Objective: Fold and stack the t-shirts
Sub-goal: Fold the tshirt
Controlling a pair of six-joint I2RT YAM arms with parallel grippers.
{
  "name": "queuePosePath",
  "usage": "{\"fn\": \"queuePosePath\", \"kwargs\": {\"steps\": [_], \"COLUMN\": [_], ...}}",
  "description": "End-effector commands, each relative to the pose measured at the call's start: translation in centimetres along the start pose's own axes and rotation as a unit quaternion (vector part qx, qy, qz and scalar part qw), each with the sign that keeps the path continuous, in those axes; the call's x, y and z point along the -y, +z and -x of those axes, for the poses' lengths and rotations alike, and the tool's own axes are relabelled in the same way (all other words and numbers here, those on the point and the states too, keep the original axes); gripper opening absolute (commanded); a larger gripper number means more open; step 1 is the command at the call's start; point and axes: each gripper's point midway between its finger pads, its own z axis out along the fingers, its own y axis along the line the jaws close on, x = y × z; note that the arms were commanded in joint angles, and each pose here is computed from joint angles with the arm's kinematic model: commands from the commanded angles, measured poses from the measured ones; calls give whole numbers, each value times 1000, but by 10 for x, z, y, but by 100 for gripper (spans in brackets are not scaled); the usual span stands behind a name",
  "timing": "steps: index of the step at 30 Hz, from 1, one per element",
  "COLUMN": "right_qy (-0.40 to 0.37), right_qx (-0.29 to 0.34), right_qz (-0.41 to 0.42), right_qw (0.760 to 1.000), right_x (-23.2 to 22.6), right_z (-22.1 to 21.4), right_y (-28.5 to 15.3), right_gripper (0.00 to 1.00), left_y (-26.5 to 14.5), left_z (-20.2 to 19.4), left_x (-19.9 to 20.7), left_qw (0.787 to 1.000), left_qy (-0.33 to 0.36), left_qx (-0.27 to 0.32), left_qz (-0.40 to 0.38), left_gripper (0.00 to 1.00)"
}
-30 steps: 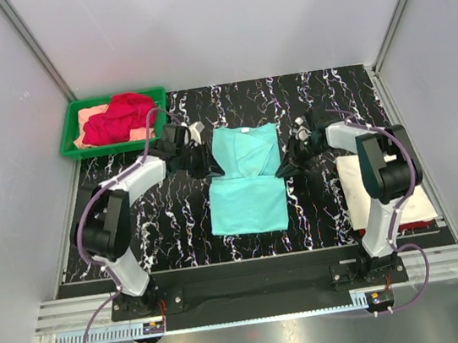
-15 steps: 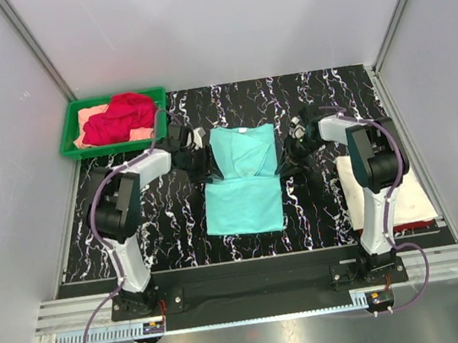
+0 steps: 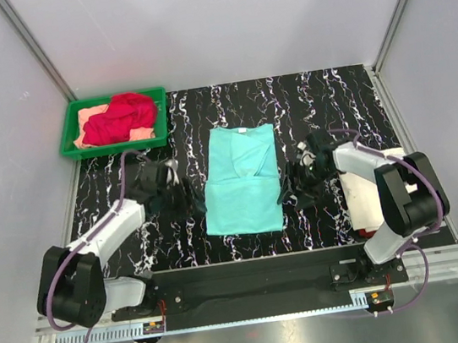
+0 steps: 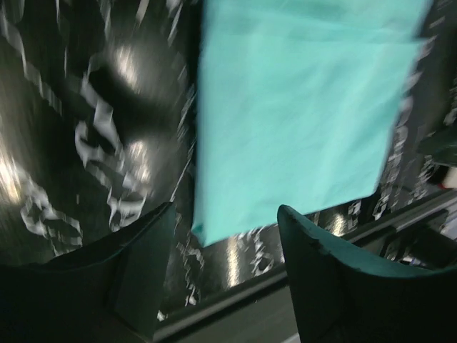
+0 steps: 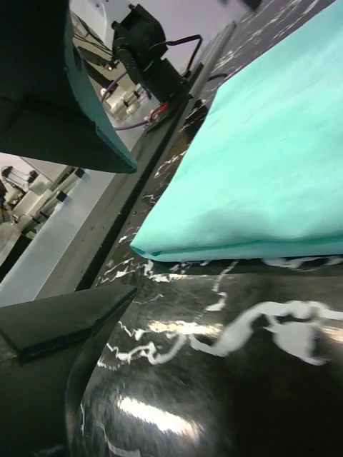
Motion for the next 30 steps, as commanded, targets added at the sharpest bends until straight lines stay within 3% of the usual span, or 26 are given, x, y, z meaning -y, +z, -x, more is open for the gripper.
{"fn": "queuePosePath", "kwargs": {"steps": [1, 12, 30], "right_qy": [15, 51, 112], "right_qx": [10, -5, 5], "right_qz": [45, 49, 29], "right_qw": [999, 997, 993], "right_x": [-16, 7, 17], "right_z": [-16, -56, -63], "right_y": [-2, 13, 35], "right_gripper": [71, 70, 70], "left_y": [7, 27, 35], "left_z": [-41, -78, -130], "left_x": [-9, -49, -71], "left_qw": [995, 978, 938], "left_qy": [-91, -190, -283], "left_qx": [-32, -45, -118], "left_qz": [3, 74, 162], "left_gripper": [63, 66, 61]}}
